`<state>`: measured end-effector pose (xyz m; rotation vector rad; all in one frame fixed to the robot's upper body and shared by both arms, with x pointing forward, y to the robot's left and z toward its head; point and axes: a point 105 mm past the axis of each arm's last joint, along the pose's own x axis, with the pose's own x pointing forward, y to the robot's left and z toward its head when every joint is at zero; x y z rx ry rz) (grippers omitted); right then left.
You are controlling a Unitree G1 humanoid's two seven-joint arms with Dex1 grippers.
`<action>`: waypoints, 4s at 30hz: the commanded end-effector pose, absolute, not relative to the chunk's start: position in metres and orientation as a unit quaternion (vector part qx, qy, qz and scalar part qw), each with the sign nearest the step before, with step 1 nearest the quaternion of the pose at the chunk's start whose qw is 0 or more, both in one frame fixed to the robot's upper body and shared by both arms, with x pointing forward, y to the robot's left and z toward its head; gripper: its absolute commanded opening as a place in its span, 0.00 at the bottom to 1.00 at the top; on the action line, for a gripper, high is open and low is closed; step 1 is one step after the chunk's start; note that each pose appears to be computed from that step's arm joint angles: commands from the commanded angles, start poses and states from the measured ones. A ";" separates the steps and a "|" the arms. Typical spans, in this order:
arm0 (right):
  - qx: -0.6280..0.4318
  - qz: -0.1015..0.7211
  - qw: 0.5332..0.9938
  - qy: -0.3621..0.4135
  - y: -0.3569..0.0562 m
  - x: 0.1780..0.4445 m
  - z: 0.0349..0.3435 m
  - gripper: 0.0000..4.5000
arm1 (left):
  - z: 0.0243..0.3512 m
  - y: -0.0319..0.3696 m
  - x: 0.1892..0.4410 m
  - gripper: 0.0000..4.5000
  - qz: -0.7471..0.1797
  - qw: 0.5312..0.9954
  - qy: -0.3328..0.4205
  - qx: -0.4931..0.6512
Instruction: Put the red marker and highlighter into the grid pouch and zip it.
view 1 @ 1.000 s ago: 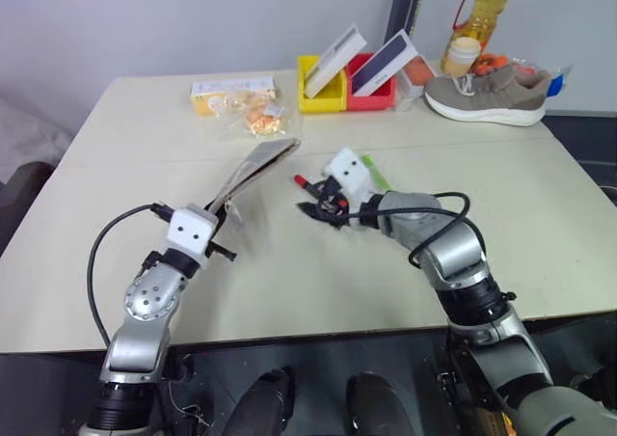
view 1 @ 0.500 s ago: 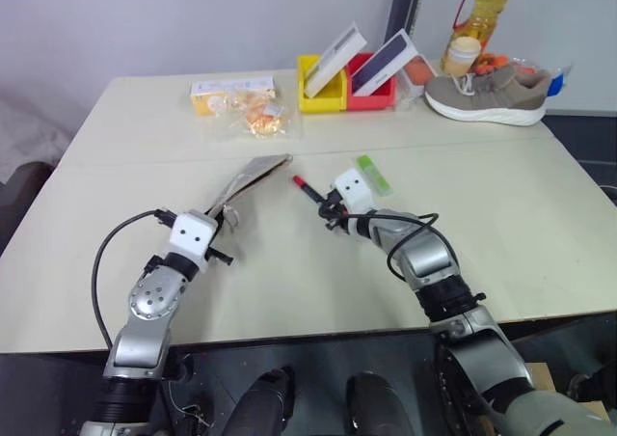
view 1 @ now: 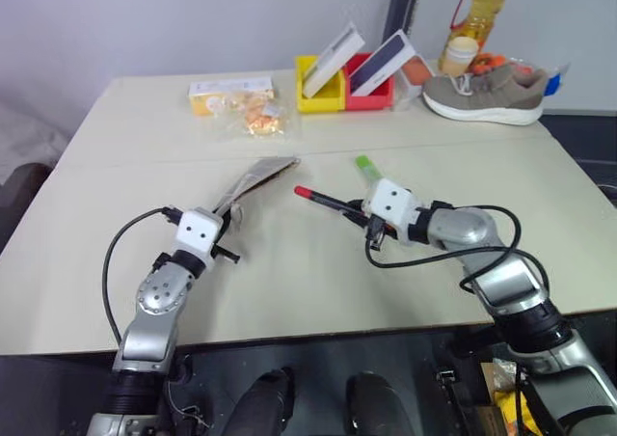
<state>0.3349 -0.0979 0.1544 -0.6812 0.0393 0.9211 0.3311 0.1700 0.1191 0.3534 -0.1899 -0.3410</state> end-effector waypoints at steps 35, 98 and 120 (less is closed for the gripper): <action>-0.353 0.427 0.832 -0.022 -0.096 0.337 0.184 0.08 | 0.128 0.160 0.322 0.00 -0.198 0.960 -0.117 0.160; -0.070 0.157 0.978 0.116 -0.172 0.432 0.139 0.98 | 0.129 0.145 0.339 0.00 -0.173 0.963 -0.097 0.183; -0.322 0.411 0.853 -0.010 -0.133 0.351 0.177 0.19 | 0.138 0.152 0.344 0.00 -0.185 0.962 -0.101 0.174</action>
